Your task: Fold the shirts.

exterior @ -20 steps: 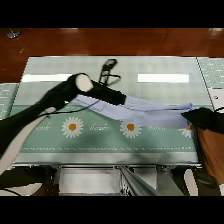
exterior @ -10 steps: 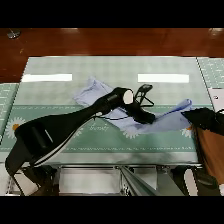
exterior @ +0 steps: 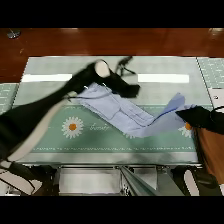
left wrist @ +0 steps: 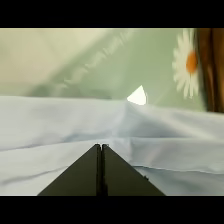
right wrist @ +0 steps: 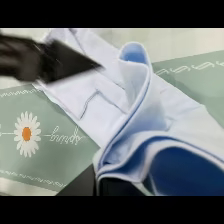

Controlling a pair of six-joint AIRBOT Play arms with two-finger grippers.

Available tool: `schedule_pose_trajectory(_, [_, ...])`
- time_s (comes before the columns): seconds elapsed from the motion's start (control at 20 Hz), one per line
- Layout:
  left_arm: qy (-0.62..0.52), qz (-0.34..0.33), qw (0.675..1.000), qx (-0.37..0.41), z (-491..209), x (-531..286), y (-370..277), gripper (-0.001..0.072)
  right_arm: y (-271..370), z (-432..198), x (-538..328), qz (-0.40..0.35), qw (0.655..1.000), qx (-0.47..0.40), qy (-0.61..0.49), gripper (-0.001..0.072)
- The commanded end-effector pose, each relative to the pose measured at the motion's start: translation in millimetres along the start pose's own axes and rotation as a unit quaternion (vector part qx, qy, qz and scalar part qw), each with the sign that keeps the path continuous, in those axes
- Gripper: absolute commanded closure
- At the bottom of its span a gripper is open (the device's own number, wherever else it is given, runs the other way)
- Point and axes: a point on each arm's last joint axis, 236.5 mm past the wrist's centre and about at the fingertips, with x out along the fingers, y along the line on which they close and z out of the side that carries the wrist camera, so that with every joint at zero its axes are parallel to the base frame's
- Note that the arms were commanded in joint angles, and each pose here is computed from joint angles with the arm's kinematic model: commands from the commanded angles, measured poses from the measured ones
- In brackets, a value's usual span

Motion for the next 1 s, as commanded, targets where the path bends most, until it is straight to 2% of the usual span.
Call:
schedule_pose_trajectory(0.0, [-0.098,0.03,0.994,-0.045,51,-133,58,0.0686,33,26,18,0.043,0.999,-0.022,0.004,0.0691])
schedule_pose_trajectory(0.2, [-0.22,0.149,0.963,-0.032,43,-300,99,0.0686,108,46,91,0.1,0.986,-0.11,0.074,0.0691])
schedule_pose_trajectory(0.4, [-0.297,0.276,0.914,-0.028,-43,-395,114,0.0685,162,48,201,0.115,0.973,-0.141,0.141,0.0691])
schedule_pose_trajectory(0.55, [-0.31,0.3,0.9,-0.065,-124,-380,124,0.0685,178,49,271,0.115,0.968,-0.131,0.178,0.0691])
schedule_pose_trajectory(0.85, [-0.301,0.256,0.907,-0.147,-215,-297,146,0.0685,174,42,358,0.107,0.971,-0.078,0.199,0.0689])
schedule_pose_trajectory(0.9, [-0.294,0.255,0.909,-0.153,-221,-289,151,0.0685,172,40,364,0.108,0.971,-0.067,0.201,0.0615])
schedule_pose_trajectory(0.95, [-0.287,0.254,0.91,-0.157,-224,-284,155,0.0685,172,32,364,0.112,0.968,-0.058,0.219,0.0254])
